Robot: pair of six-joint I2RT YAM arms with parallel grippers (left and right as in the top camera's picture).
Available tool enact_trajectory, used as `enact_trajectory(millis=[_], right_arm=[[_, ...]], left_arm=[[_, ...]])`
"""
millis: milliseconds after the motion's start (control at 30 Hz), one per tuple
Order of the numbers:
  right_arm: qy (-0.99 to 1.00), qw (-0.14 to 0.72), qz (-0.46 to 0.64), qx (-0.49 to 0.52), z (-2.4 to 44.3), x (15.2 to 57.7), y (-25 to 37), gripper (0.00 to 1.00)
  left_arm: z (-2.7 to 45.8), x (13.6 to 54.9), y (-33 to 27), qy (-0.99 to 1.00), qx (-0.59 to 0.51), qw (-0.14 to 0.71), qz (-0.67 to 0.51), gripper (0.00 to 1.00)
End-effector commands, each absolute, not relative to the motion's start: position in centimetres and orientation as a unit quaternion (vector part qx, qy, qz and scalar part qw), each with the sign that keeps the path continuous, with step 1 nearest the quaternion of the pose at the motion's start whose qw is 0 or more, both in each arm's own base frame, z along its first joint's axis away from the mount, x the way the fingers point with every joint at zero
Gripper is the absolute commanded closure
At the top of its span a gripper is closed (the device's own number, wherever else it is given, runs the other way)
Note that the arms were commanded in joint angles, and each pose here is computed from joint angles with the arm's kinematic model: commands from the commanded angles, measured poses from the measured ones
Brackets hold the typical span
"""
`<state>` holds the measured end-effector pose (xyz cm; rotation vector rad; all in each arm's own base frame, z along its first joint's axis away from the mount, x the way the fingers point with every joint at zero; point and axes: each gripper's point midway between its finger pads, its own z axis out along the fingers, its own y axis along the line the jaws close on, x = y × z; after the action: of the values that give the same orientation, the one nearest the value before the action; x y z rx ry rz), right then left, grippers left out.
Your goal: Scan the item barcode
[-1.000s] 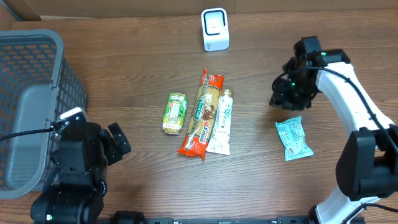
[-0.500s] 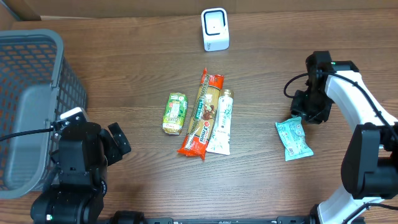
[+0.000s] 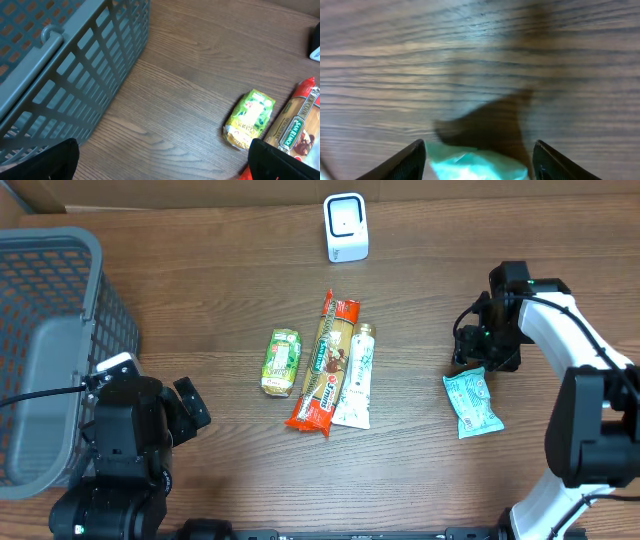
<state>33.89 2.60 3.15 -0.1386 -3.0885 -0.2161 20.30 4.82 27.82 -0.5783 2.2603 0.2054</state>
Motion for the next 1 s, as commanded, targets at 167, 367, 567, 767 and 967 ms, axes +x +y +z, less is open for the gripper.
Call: enact_trajectory(millis=[167, 367, 567, 767, 967], right_arm=[[-0.996, 0.065, -0.066, -0.013, 0.8, 32.6, 2.3, 0.38], [-0.993, 0.084, -0.081, -0.018, 1.0, 31.7, 2.8, 0.69], [-0.991, 0.077, -0.091, -0.059, 1.1, 32.3, 3.1, 0.96], [-0.989, 0.041, -0.104, -0.095, 3.9, 34.7, 3.4, 0.96], [-0.983, -0.061, -0.119, -0.128, 12.1, 36.3, 3.4, 0.96]], left_arm=[[27.9, 20.2, 5.1, 0.885, -0.24, 0.391, 0.083, 0.0], [27.9, 20.2, 5.1, 0.885, -0.24, 0.391, 0.083, 0.0], [27.9, 20.2, 5.1, 0.885, -0.24, 0.391, 0.083, 0.0], [27.9, 20.2, 5.1, 0.885, -0.24, 0.391, 0.083, 0.0], [27.9, 20.2, 5.1, 0.885, -0.24, 0.391, 0.083, 0.0]])
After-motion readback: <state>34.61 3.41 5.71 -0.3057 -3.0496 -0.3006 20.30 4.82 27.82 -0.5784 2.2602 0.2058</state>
